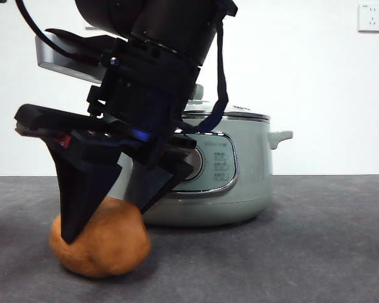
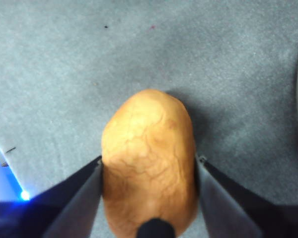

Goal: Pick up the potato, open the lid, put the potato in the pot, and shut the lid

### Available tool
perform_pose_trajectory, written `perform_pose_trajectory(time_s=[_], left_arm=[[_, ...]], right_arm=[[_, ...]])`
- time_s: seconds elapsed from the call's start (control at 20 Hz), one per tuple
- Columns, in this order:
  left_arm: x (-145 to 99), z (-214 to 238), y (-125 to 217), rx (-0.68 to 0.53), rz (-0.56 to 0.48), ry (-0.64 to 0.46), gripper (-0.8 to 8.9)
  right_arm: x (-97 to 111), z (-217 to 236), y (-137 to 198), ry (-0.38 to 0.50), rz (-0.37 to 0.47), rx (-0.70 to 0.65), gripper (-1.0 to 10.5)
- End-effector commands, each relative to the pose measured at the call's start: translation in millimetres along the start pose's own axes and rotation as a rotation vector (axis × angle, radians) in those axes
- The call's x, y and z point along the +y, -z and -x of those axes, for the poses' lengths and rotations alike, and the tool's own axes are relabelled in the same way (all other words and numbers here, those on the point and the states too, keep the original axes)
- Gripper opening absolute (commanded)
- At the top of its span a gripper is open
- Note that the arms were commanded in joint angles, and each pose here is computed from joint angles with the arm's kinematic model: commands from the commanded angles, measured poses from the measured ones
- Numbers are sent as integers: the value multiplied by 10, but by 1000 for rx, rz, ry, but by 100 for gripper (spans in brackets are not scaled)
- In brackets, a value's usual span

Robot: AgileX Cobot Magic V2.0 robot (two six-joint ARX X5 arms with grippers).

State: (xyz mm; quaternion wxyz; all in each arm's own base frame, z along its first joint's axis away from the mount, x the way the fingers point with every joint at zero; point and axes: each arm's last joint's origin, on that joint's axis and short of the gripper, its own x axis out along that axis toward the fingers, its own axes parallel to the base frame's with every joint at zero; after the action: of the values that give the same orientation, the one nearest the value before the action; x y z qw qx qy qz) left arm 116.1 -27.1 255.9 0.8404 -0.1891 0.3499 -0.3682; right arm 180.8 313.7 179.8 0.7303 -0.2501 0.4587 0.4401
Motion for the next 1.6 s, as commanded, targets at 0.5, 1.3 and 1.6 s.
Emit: perform_pose_trajectory(time_s=[0.5,1.3,1.6], left_arm=[[-65,33,-207,-16,-8,2,684],[-580,-967,-1607,90,-337,-173,684],[-780,-1648,-1926,117,-501,-251,684]], right_arm=[[60,941,124,23,-100,-44,-12],[-40,2847,1319,542,-334,-353,-12],[-38,2835,1342,533,-371,-336,-12]])
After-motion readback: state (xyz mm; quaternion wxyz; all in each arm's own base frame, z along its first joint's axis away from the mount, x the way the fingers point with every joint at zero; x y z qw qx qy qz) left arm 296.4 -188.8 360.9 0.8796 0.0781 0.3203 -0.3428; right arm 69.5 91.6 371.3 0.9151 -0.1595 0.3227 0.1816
